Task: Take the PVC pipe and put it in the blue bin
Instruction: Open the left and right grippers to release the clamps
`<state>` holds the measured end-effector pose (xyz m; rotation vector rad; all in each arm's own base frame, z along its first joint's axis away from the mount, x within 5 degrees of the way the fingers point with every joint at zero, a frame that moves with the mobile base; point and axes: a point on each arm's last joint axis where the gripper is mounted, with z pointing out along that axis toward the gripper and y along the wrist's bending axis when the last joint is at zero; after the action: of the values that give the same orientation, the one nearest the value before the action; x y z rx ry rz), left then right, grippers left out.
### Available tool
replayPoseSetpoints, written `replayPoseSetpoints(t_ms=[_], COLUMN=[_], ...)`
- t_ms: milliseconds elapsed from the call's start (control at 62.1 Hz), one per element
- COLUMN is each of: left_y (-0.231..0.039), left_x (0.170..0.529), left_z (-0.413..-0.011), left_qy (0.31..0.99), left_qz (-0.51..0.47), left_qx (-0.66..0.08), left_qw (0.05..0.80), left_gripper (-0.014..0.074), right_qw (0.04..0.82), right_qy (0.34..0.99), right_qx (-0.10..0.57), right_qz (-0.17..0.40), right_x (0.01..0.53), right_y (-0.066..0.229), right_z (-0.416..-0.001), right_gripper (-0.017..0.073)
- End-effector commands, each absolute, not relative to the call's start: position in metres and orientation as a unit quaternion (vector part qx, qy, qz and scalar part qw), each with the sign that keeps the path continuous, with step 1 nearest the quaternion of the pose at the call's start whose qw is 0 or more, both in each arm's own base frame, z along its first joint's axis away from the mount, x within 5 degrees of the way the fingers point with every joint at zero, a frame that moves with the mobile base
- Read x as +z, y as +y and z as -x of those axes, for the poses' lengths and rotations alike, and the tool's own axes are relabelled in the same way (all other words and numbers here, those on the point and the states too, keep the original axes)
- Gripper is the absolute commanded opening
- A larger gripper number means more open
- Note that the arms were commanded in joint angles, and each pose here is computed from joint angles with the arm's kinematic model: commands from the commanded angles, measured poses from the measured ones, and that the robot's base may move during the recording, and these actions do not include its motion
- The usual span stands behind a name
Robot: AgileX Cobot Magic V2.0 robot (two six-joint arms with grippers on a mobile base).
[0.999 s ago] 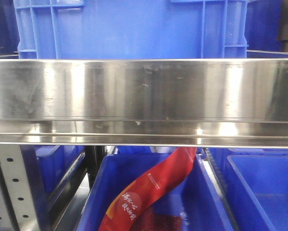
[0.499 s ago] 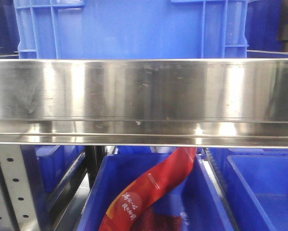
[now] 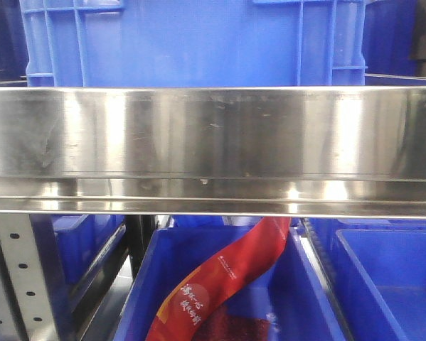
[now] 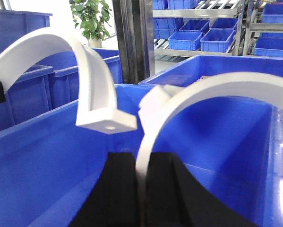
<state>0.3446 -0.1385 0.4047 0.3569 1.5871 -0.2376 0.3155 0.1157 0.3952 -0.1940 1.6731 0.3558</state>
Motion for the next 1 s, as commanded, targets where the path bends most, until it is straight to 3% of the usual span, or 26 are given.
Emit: replayPoseSetpoints(t_ms=[0, 129, 274, 387, 677, 983], left_y=[-0.1367, -0.1369, -0.1374, -0.1374, -0.1375, -0.1375], left_x=[0.4091, 0.4084, 0.4069, 0.4068, 0.4065, 0.4063], left_z=[-0.3448, -0.3447, -0.3445, -0.3444, -0.3444, -0.3444], left_qy=[0.700, 0.703, 0.708, 0.708, 0.709, 0.710], left_qz=[-0.152, -0.154, -0.157, -0.157, -0.158, -0.158], left_qx=[-0.106, -0.107, -0.108, -0.108, -0.108, -0.108], left_qw=[0.689, 0.686, 0.680, 0.680, 0.678, 0.678], left_gripper=[-0.0111, -0.0111, -0.0107, -0.0040, 0.0155, 0.0176], right_qw=[0.668, 0.670, 0.670, 0.671, 0.677, 0.679], right_qy=[0.723, 0.721, 0.721, 0.721, 0.715, 0.713], right_qx=[0.153, 0.153, 0.153, 0.153, 0.153, 0.153], right_qz=[0.086, 0.085, 0.085, 0.085, 0.082, 0.082], right_x=[0.4012, 0.4019, 0.4016, 0.4018, 0.4034, 0.4038], right_y=[0.1153, 0.1152, 0.1152, 0.1152, 0.1148, 0.1147], right_z=[-0.3159, -0.3160, -0.3162, -0.3162, -0.3165, -0.3165], right_gripper=[-0.0157, -0.0075, 0.0084, 0.0157, 0.0174, 0.0174])
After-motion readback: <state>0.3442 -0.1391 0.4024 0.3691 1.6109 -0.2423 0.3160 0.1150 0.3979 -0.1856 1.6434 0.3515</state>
